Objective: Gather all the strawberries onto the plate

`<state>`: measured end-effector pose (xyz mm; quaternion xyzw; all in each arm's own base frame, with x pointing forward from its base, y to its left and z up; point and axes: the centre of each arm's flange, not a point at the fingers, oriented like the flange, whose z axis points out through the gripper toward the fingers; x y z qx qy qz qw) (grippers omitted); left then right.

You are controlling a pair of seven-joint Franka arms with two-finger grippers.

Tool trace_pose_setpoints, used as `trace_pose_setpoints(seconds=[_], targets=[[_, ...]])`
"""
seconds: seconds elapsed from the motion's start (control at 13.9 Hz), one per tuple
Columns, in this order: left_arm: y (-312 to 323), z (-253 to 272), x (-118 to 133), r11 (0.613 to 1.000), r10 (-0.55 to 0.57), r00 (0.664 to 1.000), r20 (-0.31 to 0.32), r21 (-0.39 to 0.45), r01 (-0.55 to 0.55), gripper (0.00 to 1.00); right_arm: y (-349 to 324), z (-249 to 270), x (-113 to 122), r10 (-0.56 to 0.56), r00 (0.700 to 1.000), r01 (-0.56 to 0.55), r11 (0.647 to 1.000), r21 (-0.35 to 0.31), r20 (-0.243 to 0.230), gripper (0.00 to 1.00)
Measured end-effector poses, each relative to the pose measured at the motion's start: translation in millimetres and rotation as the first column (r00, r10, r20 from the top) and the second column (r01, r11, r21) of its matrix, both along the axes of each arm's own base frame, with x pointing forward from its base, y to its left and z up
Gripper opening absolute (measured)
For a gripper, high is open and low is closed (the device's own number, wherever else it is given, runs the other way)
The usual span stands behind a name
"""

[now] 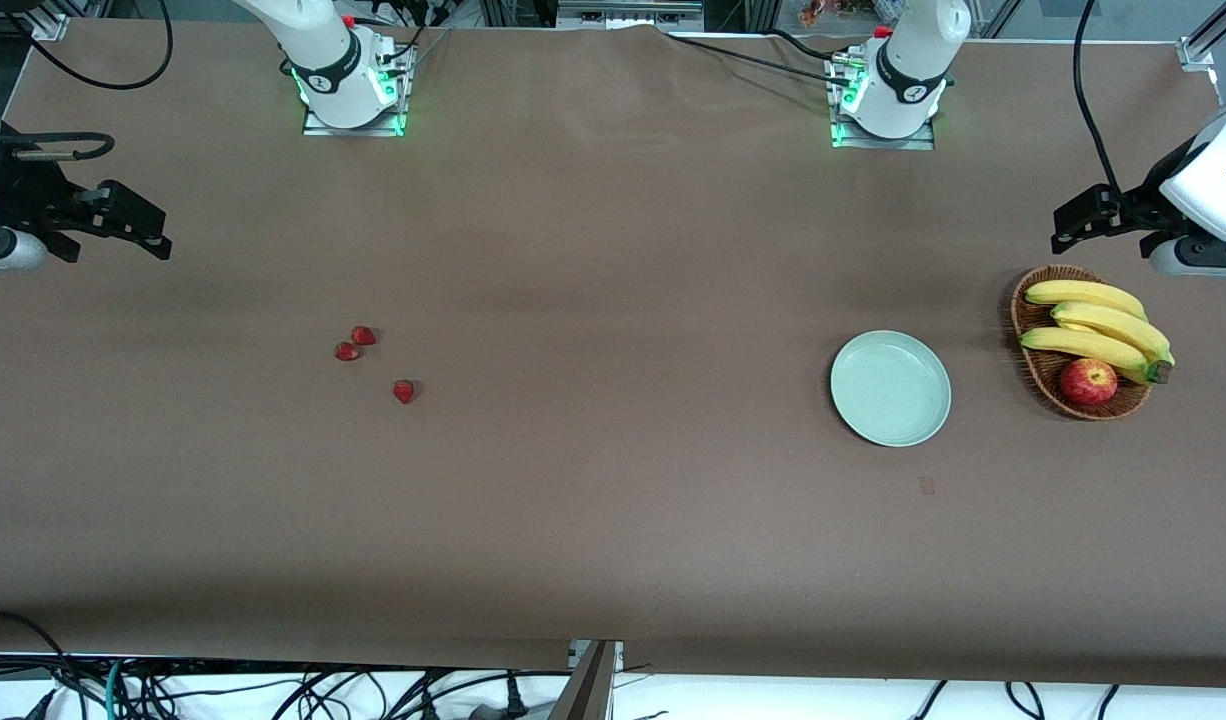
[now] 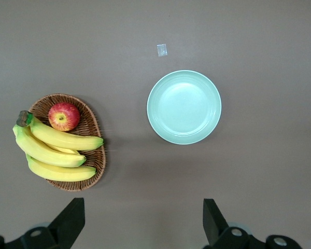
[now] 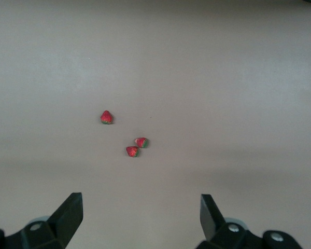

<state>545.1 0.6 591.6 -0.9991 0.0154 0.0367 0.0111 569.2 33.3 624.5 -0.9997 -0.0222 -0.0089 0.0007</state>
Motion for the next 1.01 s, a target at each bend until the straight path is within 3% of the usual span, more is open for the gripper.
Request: trace_pose_setpoints(seconds=[0.65, 0.86, 1.01], targets=[[-2.2, -0.2, 0.1, 1.0, -0.004, 1.0, 0.0, 0.0, 0.004, 1.0, 9.8, 3.3, 4.2, -0.008, 0.999, 0.008, 1.0, 0.002, 0.041, 1.0], [-2.3, -0.1, 0.1, 1.0, -0.004, 1.0, 0.0, 0.0, 0.004, 1.0, 16.6, 2.3, 3.4, 0.005, 0.999, -0.005, 1.0, -0.004, 0.036, 1.0], [-2.4, 0.1, 0.2, 1.0, -0.004, 1.0, 0.0, 0.0, 0.004, 1.0, 21.1, -14.0, 8.5, 0.011, 1.0, -0.011, 1.0, -0.011, 0.002, 1.0]])
